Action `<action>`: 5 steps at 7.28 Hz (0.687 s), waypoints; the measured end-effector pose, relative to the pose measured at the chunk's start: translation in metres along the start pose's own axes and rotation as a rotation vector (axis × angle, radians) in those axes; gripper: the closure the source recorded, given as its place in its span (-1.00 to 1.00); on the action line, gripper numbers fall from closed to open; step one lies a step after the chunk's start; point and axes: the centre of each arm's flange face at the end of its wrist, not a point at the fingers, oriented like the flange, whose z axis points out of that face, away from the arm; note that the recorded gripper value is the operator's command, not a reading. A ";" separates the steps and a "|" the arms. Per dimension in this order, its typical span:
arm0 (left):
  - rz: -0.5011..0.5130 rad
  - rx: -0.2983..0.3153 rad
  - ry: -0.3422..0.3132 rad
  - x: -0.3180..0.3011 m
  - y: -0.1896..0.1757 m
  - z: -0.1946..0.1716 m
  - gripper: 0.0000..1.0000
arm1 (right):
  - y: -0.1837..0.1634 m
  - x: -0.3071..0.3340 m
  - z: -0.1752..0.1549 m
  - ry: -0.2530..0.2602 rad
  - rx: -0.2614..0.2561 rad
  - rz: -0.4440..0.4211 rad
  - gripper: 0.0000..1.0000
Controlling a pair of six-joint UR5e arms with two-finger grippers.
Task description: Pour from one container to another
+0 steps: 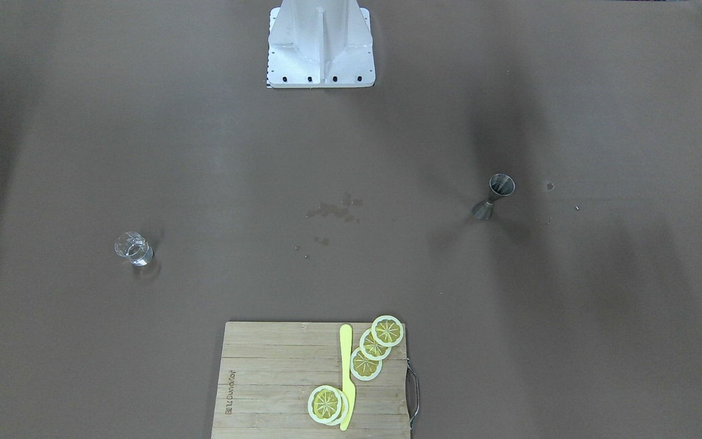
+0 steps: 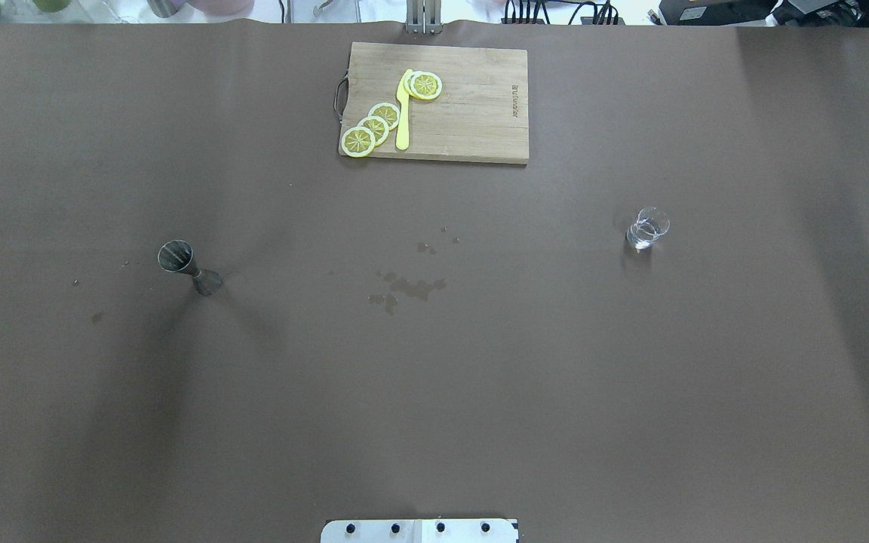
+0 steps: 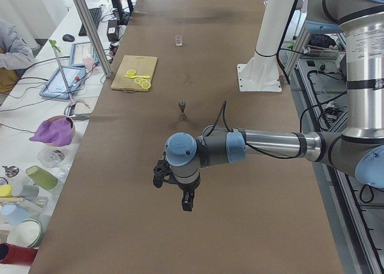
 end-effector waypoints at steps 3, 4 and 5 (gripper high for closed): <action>0.002 0.004 0.011 0.000 0.000 0.001 -0.96 | -0.001 0.000 0.000 -0.001 0.001 -0.001 -1.00; 0.004 0.006 0.011 0.001 -0.001 0.000 -0.96 | -0.001 -0.001 0.000 0.000 0.001 -0.002 -1.00; 0.011 0.012 0.009 0.001 -0.002 -0.001 -0.96 | -0.001 -0.001 0.000 0.000 0.001 -0.002 -1.00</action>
